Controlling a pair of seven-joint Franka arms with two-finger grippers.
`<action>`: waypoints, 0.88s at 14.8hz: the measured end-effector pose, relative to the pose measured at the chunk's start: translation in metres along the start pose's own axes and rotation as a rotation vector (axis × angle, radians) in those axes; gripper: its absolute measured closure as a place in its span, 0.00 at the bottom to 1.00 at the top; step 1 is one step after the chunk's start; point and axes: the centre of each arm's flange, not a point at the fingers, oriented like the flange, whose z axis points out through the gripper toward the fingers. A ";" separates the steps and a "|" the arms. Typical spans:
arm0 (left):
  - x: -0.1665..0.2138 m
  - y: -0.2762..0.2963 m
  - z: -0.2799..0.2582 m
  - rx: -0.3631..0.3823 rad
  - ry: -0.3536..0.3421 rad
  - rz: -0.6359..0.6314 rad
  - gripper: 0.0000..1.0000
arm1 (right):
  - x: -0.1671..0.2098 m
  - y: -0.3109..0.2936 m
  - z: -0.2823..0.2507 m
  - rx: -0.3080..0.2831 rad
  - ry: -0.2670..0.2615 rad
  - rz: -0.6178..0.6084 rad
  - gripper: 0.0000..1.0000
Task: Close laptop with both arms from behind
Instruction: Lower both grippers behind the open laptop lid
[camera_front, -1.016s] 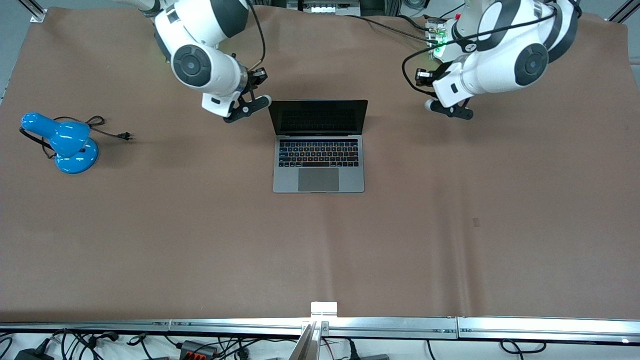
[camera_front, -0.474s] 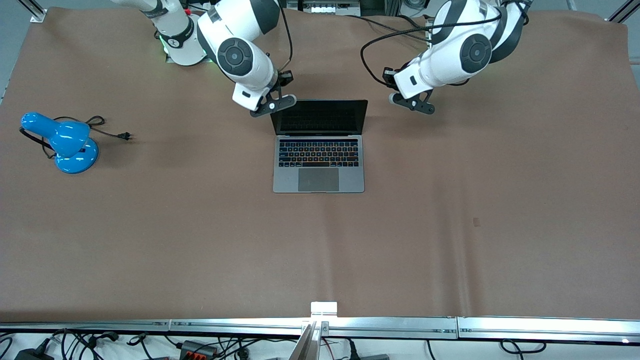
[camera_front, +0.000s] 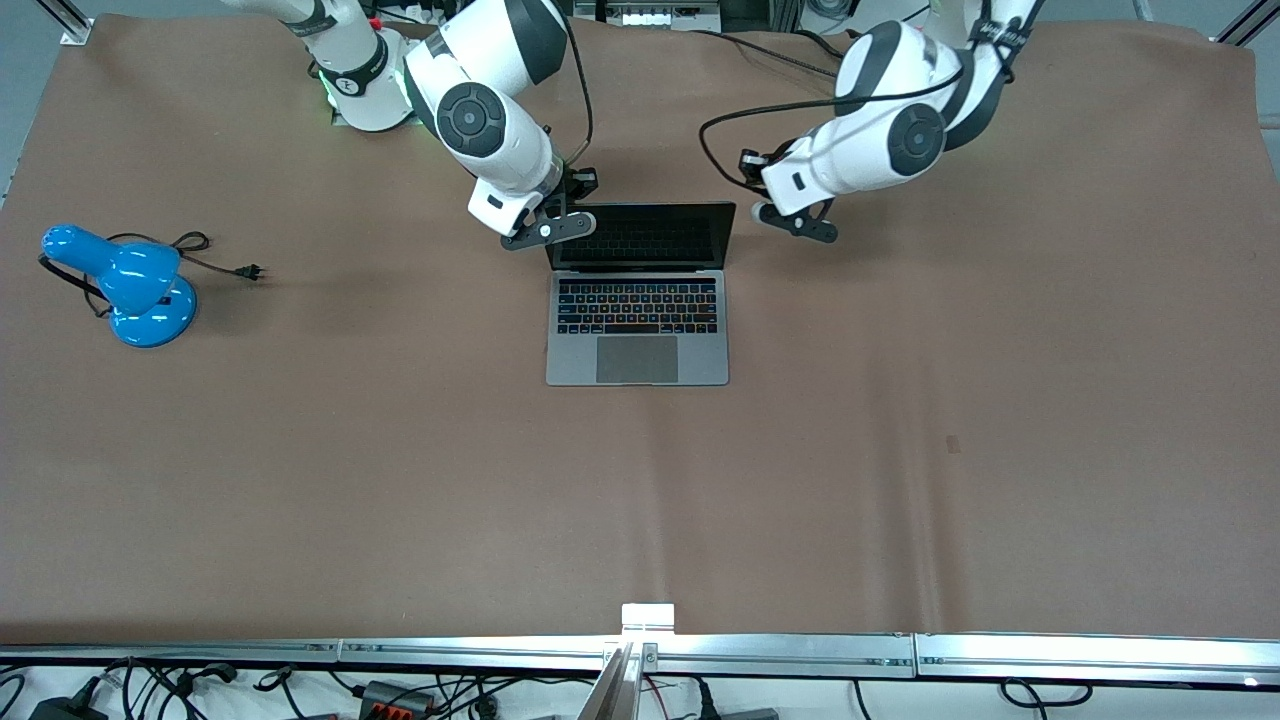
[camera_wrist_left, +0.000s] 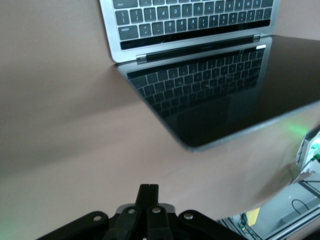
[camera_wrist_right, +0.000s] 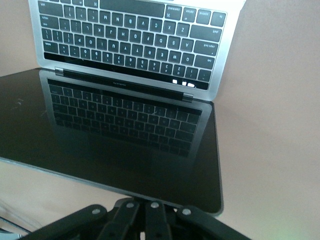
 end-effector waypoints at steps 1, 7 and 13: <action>0.003 0.000 0.004 -0.004 0.004 -0.002 0.99 | 0.001 0.000 -0.001 0.003 0.007 0.002 0.99; 0.020 0.002 0.006 -0.034 0.028 -0.008 0.99 | 0.006 0.002 -0.003 0.010 0.027 0.012 0.99; 0.039 0.009 -0.001 -0.077 0.051 -0.017 0.99 | 0.021 0.007 -0.008 0.020 0.044 0.033 0.99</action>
